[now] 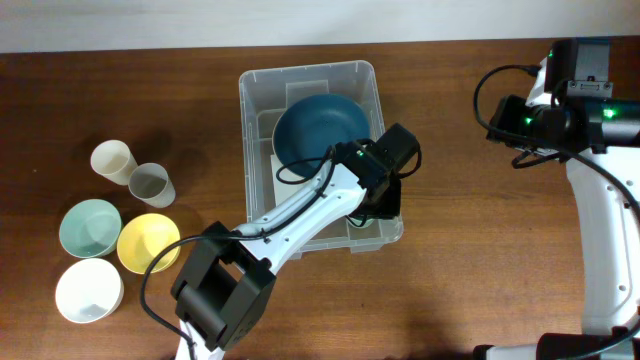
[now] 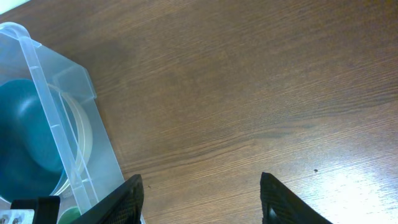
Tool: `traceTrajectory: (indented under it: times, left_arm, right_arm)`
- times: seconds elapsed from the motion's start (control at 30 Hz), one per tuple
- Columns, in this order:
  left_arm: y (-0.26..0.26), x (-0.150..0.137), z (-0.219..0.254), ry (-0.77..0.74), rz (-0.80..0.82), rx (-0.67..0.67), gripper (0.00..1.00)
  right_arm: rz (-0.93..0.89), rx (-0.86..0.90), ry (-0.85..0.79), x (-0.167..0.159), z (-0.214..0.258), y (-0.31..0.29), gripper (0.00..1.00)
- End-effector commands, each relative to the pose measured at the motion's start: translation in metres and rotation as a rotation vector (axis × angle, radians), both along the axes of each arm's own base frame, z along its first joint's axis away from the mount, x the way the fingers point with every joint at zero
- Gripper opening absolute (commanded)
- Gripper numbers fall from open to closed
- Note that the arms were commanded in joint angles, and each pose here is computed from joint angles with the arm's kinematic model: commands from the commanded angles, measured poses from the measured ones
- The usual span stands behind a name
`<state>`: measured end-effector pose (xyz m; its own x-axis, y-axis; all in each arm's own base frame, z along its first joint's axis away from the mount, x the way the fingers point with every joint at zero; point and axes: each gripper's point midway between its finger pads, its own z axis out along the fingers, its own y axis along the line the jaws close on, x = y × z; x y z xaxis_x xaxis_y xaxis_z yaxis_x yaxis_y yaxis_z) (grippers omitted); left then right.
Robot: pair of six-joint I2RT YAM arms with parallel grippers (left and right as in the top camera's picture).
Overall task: Pack container
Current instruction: 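Grasp the mint-green cup with the left gripper and place it in container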
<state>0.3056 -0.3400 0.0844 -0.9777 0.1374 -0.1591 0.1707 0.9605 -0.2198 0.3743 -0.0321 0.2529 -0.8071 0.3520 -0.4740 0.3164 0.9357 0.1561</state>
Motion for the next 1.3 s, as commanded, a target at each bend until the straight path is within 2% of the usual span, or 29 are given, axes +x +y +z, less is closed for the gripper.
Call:
traceTrajectory:
  times: [0.0,0.1,0.13,0.27,0.37,0.43,0.6,0.67,0.77,1.17,1.23,1.27]
  left_arm:
    - [-0.001,0.011,0.031,-0.088,-0.075,-0.026,0.38]
    - [0.026,0.034,0.073,-0.227,-0.011,0.037,0.40]
    - [0.047,0.045,0.103,-0.302,0.042,0.062,0.42]
    - [0.123,0.064,0.162,-0.412,0.208,0.107,0.42]
    - [0.185,0.066,0.182,-0.422,0.334,0.163,0.43]
    - [0.265,0.064,0.186,-0.367,0.501,0.247,0.43]
    - [0.357,0.065,0.151,-0.233,0.688,0.331,0.47]
    - [0.376,0.067,0.130,-0.186,0.717,0.334,0.47]
    - [0.401,0.072,0.068,-0.070,0.728,0.312,0.47]
    - [0.410,0.075,-0.050,0.175,0.666,0.360,0.48]
    - [0.408,0.074,-0.056,0.192,0.662,0.353,0.46]
    - [0.408,0.074,-0.056,0.192,0.662,0.353,0.40]
  right_arm:
    - [-0.001,-0.016,0.009,-0.001,-0.003,-0.004,0.56]
    - [-0.001,-0.016,0.009,-0.001,-0.003,-0.004,0.56]
    - [-0.001,-0.016,0.009,-0.001,-0.003,-0.004,0.55]
    - [-0.001,-0.016,0.009,-0.001,-0.003,-0.004,0.56]
    - [-0.001,-0.016,0.010,-0.001,-0.003,-0.004,0.56]
    - [-0.001,-0.016,0.012,-0.002,-0.003,-0.004,0.56]
    - [-0.001,-0.016,0.012,-0.002,-0.003,-0.004,0.56]
    - [-0.001,-0.016,0.012,-0.002,-0.003,-0.004,0.56]
    - [-0.001,-0.015,0.012,-0.002,-0.003,-0.004,0.56]
    - [-0.001,-0.016,0.012,-0.002,-0.003,-0.004,0.56]
    - [-0.001,-0.016,0.012,-0.002,-0.003,-0.004,0.56]
    - [-0.001,-0.016,0.012,-0.002,-0.003,-0.004,0.56]
